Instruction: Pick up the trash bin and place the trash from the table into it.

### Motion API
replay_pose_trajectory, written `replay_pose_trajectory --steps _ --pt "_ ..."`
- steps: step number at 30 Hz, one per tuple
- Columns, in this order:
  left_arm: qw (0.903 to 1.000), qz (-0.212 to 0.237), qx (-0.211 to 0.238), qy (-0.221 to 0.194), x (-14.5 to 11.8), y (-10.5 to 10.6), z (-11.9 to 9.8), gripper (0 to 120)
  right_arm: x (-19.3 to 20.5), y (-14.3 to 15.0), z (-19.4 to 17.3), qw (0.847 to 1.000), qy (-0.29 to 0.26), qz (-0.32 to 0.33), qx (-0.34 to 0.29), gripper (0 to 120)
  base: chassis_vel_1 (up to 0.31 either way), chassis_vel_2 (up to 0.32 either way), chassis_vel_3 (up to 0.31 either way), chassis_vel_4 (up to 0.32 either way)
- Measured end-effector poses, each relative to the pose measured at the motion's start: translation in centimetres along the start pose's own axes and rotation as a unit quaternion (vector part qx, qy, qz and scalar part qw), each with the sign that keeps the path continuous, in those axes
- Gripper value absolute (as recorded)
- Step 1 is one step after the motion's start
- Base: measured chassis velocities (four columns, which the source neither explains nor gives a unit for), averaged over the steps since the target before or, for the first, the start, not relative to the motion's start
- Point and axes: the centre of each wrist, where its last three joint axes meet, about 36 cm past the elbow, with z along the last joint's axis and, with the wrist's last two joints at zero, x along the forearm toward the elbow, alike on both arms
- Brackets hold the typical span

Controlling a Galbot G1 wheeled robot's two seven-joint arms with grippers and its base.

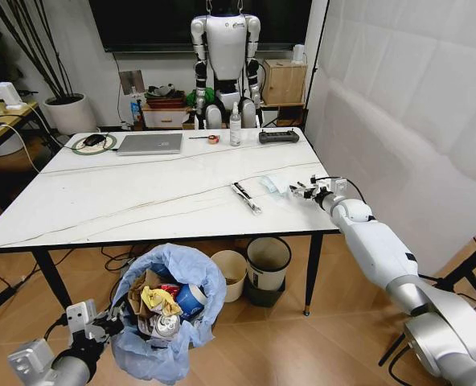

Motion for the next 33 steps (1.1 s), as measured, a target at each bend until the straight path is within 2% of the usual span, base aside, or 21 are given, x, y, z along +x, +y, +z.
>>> replay_pose_trajectory --steps 33 --pt "1.0 0.003 -0.003 -0.004 -0.58 0.49 -0.23 0 -0.96 -0.49 0.34 1.0 0.011 0.002 -0.019 100 0.0 0.0 0.0 0.0"
